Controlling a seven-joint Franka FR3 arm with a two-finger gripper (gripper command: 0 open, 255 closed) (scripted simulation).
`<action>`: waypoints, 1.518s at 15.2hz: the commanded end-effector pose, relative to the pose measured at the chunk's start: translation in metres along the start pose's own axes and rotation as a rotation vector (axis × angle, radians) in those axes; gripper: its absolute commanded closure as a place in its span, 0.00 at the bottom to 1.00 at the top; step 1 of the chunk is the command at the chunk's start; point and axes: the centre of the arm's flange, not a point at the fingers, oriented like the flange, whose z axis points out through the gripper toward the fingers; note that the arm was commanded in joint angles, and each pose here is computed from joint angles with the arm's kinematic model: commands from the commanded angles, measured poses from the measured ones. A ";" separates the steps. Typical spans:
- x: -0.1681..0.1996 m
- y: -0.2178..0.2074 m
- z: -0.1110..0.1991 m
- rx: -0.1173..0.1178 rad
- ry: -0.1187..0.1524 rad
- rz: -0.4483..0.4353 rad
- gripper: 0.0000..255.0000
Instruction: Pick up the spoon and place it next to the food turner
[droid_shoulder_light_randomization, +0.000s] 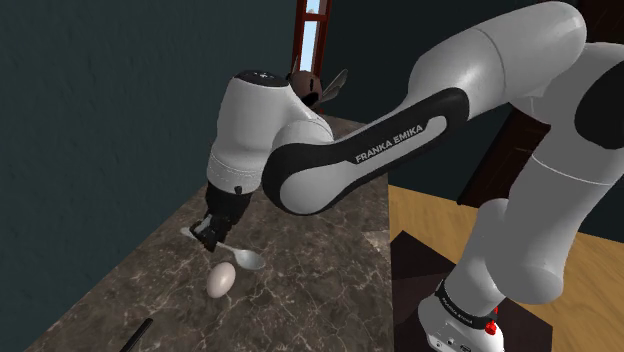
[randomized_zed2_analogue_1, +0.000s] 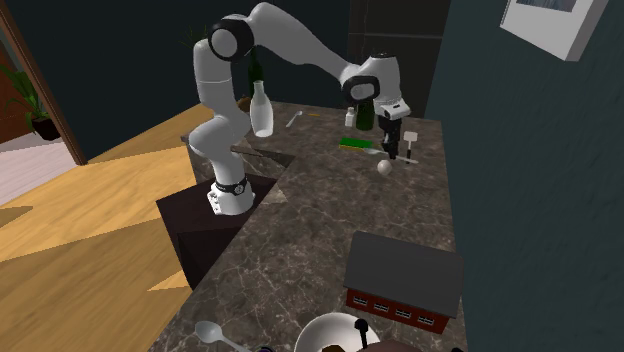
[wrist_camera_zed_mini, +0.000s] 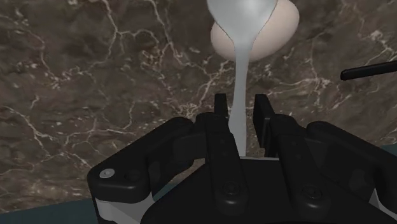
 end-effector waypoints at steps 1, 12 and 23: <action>0.007 -0.026 0.006 0.000 0.001 0.002 1.00; 0.027 -0.110 0.042 0.000 0.001 0.002 1.00; 0.015 -0.103 0.096 0.000 0.001 0.002 1.00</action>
